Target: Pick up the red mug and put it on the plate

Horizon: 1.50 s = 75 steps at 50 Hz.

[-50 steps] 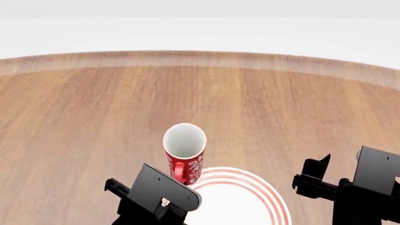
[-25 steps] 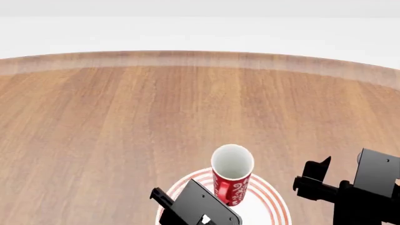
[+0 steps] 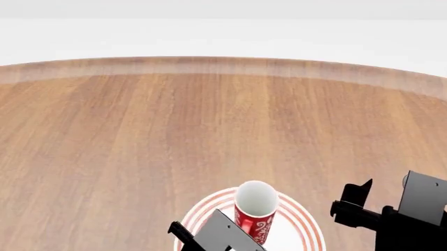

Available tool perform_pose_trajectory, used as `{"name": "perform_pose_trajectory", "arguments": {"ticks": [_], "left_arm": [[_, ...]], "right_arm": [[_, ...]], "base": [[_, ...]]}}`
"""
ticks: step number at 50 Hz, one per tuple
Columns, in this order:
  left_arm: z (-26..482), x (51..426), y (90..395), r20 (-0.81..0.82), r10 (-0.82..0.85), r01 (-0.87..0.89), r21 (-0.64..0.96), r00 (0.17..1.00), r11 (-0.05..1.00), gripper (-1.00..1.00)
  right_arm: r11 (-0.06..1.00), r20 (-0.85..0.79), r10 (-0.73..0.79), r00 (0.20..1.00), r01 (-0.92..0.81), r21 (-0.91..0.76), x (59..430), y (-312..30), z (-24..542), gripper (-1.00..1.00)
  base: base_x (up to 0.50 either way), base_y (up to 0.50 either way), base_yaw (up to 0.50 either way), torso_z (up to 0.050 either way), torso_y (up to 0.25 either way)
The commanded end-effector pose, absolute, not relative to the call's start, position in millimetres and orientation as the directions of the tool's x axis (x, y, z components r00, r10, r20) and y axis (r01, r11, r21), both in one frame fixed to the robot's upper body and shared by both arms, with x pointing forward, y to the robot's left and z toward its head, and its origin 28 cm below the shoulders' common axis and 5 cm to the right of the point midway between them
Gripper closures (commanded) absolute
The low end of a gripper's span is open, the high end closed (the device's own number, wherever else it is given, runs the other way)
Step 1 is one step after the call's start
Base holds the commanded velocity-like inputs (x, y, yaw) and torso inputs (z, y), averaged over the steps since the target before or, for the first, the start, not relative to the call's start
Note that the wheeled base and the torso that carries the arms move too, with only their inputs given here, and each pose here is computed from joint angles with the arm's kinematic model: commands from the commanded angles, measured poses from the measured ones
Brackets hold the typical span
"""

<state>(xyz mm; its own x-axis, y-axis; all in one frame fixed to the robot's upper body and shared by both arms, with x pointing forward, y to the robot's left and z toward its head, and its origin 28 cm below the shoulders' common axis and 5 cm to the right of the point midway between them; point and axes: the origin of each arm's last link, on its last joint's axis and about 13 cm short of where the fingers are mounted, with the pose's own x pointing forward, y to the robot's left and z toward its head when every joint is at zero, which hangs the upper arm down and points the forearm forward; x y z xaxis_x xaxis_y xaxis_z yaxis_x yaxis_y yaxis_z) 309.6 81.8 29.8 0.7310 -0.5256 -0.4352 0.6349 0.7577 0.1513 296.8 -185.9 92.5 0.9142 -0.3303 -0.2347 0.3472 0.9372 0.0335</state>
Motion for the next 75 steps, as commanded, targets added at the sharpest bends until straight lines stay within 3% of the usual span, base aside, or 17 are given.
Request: {"name": "perform_pose_trajectory", "arguments": {"ticks": [1,14,35,36,64,68,75], "left_arm": [[29,314,82,-0.442,-0.548,0.654,0.127,0.71,0.745,1.0],[23,313,87,-0.49,-0.572,0.683,0.068,0.658,0.728,1.0],[17,310,90,-0.533,-0.553,0.677,0.051,0.641,0.734,1.0],[18,310,90,-0.536,-0.548,0.671,0.048,0.642,0.74,-1.0],[26,310,84,-0.525,-0.562,0.685,0.054,0.639,0.727,-1.0],[30,304,77,-0.526,-0.548,0.686,0.096,0.65,0.722,-1.0],[45,279,93,-0.521,-0.526,0.679,0.149,0.672,0.719,-1.0]], "right_arm": [[0.938,-0.239,-0.32,0.917,0.343,0.058,298,-186,88,-1.0],[0.939,-0.242,-0.317,0.917,0.34,0.06,298,-185,85,-1.0],[0.937,-0.249,-0.318,0.915,0.343,0.064,299,-186,82,-1.0],[0.937,-0.249,-0.317,0.915,0.342,0.064,299,-186,82,-1.0],[0.938,-0.256,-0.314,0.914,0.341,0.068,300,-185,79,-1.0],[0.94,-0.261,-0.308,0.915,0.336,0.068,303,-184,76,-1.0],[0.94,-0.265,-0.306,0.914,0.334,0.067,303,-183,75,-1.0]], "base": [[0.0,0.0,0.0,0.0,0.0],[0.0,0.0,0.0,0.0,0.0],[0.0,0.0,0.0,0.0,0.0],[0.0,0.0,0.0,0.0,0.0],[0.0,0.0,0.0,0.0,0.0],[0.0,0.0,0.0,0.0,0.0],[0.0,0.0,0.0,0.0,0.0]]}}
